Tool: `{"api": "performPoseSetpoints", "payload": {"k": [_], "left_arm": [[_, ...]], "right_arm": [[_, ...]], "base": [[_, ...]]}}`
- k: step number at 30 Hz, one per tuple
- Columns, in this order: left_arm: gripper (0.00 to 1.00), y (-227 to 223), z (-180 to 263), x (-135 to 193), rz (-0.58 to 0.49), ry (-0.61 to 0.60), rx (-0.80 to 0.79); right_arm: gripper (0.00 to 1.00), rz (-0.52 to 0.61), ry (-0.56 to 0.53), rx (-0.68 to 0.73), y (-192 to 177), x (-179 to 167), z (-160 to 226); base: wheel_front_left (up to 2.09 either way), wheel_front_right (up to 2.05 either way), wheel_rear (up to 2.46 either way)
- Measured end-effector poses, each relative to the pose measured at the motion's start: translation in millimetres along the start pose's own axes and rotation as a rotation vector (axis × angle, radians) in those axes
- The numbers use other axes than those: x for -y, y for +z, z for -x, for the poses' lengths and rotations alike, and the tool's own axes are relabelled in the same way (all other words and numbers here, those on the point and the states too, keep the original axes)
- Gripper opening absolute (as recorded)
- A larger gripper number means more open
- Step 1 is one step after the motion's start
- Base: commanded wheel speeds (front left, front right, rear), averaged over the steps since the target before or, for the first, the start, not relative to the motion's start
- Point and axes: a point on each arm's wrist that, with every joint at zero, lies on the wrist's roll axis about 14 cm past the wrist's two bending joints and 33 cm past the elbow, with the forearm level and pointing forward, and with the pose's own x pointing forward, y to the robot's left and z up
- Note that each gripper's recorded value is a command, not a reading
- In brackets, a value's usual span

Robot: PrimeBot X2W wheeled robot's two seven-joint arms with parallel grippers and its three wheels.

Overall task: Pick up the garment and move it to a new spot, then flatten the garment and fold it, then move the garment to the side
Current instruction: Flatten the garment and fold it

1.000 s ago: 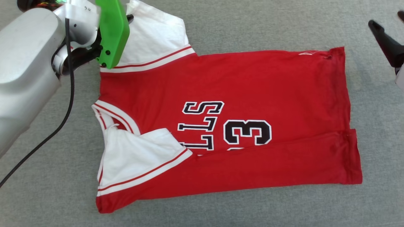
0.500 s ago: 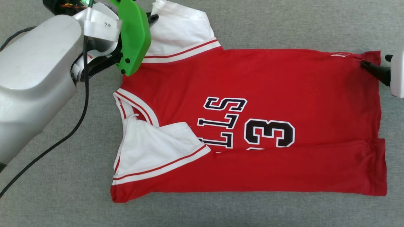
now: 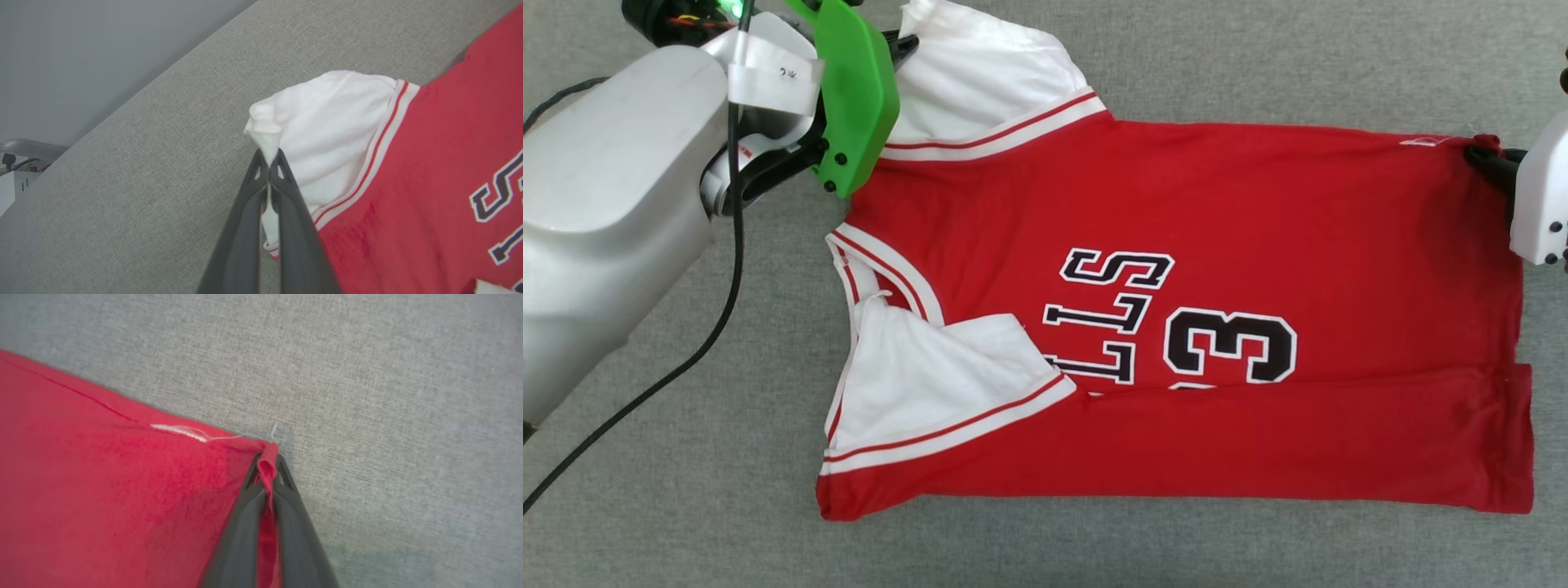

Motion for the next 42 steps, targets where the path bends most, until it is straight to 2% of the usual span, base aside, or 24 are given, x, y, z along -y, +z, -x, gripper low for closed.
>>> {"api": "performPoseSetpoints", "payload": {"k": [6,16,32,42], "left_arm": [[0.00,4,21,9,-0.012,0.015,0.038],[0.00,-20,65,37,-0.008,0.015,0.053],[0.00,-117,120,114,0.131,-0.005,-0.042],[0.00,-163,109,135,0.218,-0.031,-0.127]], "right_arm": [[0.00,0.004,0.004,0.145,15,-5,28],[0.00,0.037,0.026,0.265,-5,-21,77],[0.00,-0.029,0.076,0.270,-85,-53,120],[0.00,-0.088,0.082,0.141,-130,-57,110]], "base": [[0.00,0.00,0.00],[0.00,0.00,0.00],[0.00,0.00,0.00],[0.00,0.00,0.00]]}}
